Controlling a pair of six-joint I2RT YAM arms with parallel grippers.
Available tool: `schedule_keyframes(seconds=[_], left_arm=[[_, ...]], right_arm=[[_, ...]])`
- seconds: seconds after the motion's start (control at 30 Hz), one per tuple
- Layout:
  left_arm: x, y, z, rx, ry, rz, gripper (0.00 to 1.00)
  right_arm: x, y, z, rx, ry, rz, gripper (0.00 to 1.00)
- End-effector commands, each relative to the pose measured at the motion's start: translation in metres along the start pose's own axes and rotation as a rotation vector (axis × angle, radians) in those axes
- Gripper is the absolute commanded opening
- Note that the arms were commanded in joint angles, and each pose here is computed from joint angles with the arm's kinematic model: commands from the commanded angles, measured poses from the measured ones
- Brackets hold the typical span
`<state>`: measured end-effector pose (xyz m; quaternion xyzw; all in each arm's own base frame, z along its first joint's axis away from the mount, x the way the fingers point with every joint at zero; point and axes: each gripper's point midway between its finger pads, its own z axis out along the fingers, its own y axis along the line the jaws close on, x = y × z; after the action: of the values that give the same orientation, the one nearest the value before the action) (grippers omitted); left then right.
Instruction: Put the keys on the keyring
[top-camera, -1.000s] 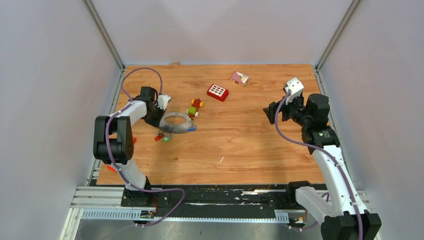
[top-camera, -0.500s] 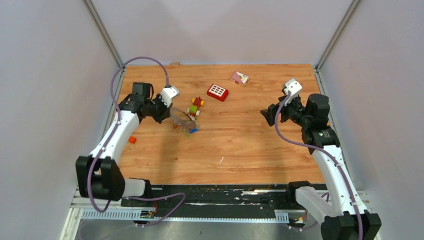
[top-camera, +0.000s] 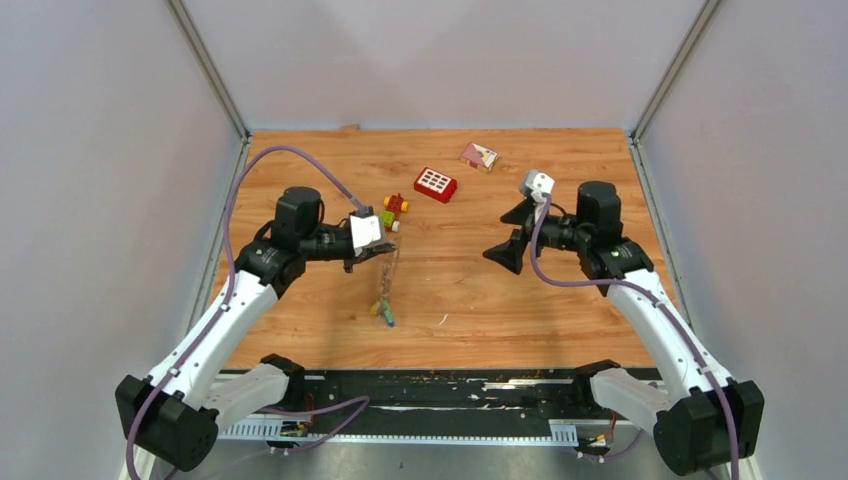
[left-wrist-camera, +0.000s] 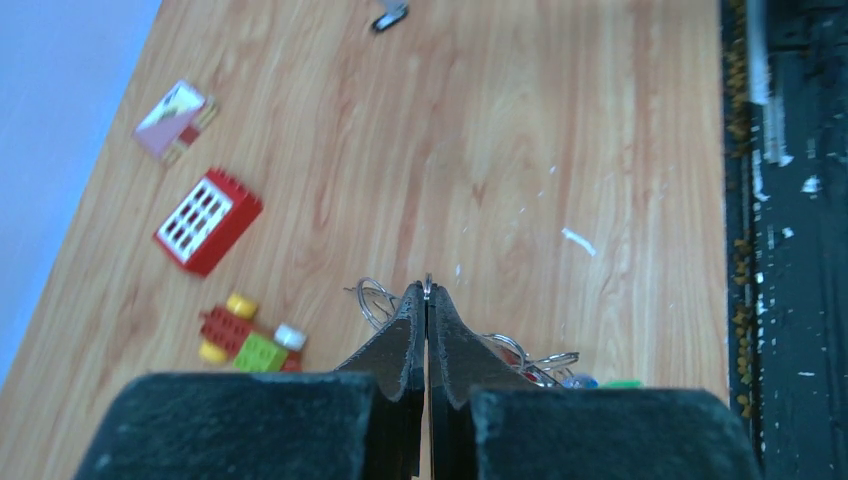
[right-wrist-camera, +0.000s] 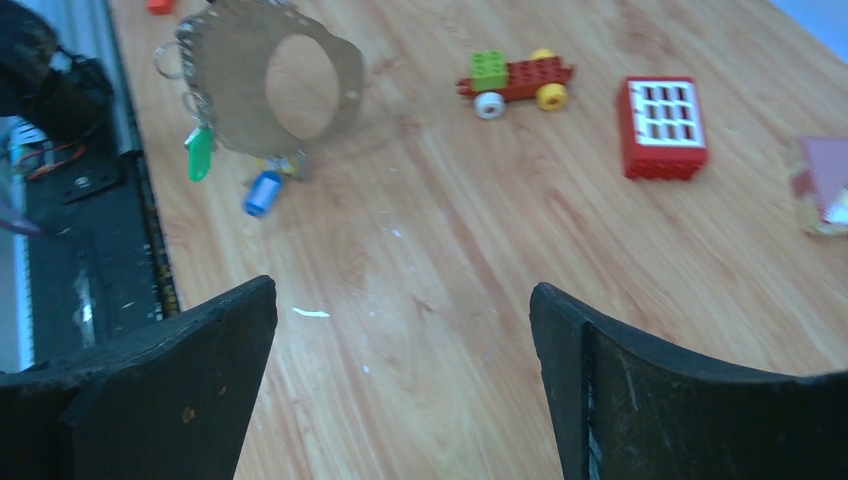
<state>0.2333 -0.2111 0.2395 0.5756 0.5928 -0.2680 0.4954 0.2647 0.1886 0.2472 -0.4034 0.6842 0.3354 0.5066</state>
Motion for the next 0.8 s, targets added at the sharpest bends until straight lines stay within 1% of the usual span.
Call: schedule_keyframes(seconds=[0.0, 0.03, 0.07, 0.1, 0.13, 0.23, 0.3, 0.4, 0.47, 0.63, 0.77], left_arm=[[-0.046, -0.015, 0.015, 0.105, -0.19, 0.16, 0.0], [-0.048, -0.019, 0.019, 0.126, -0.198, 0.164, 0.0], [-0.049, -0.023, 0.023, 0.146, -0.203, 0.166, 0.0], [-0.05, -0.026, 0.026, 0.165, -0.212, 0.167, 0.0], [-0.051, -0.029, 0.03, 0.179, -0.221, 0.167, 0.0], [-0.058, -0.034, 0.038, 0.204, -0.26, 0.158, 0.0], [-0.066, -0.034, 0.043, 0.21, -0.29, 0.131, 0.0], [-0.075, -0.038, 0.049, 0.233, -0.326, 0.072, 0.0], [-0.084, -0.039, 0.051, 0.238, -0.369, 0.05, 0.0], [-0.093, -0.043, 0.053, 0.234, -0.43, -0.005, 0.0], [-0.09, -0.046, 0.052, 0.227, -0.436, -0.006, 0.0]], right_arm=[[-0.041, 0.034, 0.023, -0.186, -0.092, -0.169, 0.94], [-0.043, 0.039, 0.029, -0.213, -0.091, -0.182, 0.9], [-0.044, 0.042, 0.036, -0.237, -0.087, -0.186, 0.84], [-0.047, 0.048, 0.04, -0.259, -0.093, -0.194, 0.81], [-0.048, 0.052, 0.045, -0.285, -0.095, -0.197, 0.75], [-0.05, 0.067, 0.054, -0.348, -0.096, -0.226, 0.67], [-0.048, 0.077, 0.057, -0.366, -0.089, -0.262, 0.64], [-0.044, 0.088, 0.058, -0.379, -0.084, -0.313, 0.63], [-0.043, 0.091, 0.059, -0.378, -0.082, -0.328, 0.63], [-0.04, 0.098, 0.057, -0.391, -0.08, -0.355, 0.59], [-0.042, 0.098, 0.056, -0.375, -0.087, -0.364, 0.51]])
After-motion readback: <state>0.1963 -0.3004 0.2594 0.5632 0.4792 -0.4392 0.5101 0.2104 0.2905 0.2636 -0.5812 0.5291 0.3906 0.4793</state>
